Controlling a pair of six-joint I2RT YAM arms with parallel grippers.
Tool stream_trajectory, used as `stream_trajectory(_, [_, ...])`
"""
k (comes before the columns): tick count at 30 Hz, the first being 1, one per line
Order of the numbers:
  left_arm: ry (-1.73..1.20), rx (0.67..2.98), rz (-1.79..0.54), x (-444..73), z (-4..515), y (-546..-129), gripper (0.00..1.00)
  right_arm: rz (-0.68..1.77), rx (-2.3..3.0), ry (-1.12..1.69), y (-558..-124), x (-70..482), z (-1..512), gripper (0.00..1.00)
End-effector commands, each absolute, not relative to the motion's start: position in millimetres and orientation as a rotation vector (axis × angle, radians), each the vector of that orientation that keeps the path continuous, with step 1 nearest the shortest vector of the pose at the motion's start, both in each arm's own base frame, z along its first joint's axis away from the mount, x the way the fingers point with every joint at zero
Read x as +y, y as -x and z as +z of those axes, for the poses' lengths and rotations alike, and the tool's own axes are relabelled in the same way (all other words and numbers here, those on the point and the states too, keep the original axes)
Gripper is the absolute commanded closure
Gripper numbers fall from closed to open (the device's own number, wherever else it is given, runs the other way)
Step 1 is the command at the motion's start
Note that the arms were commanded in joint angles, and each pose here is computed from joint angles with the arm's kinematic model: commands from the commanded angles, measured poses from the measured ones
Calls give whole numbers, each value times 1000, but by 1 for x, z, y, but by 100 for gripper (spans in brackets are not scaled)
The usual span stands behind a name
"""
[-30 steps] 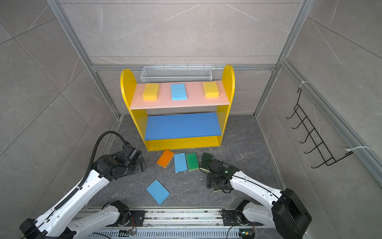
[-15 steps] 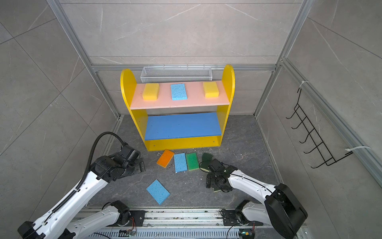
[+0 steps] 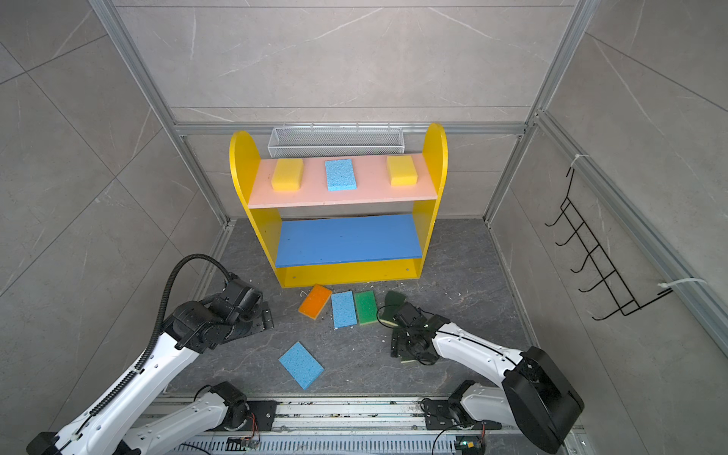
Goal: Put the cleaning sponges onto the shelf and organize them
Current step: 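Close the right gripper on the dark green pad and lift it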
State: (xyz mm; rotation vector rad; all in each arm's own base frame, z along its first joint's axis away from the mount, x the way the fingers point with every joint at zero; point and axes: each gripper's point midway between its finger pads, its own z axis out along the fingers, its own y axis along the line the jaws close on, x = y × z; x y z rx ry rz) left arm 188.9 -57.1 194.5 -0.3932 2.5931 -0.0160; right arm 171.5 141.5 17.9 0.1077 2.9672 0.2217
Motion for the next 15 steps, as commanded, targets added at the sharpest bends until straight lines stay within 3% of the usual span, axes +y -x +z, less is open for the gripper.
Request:
stream_trajectory(1, [429, 2584, 0, -49, 196, -182, 10, 293, 3040, -118, -159, 161, 11, 13])
stream_trajectory(15, [442, 2557, -2, -39, 200, -172, 10, 112, 3030, -120, -156, 158, 9, 13])
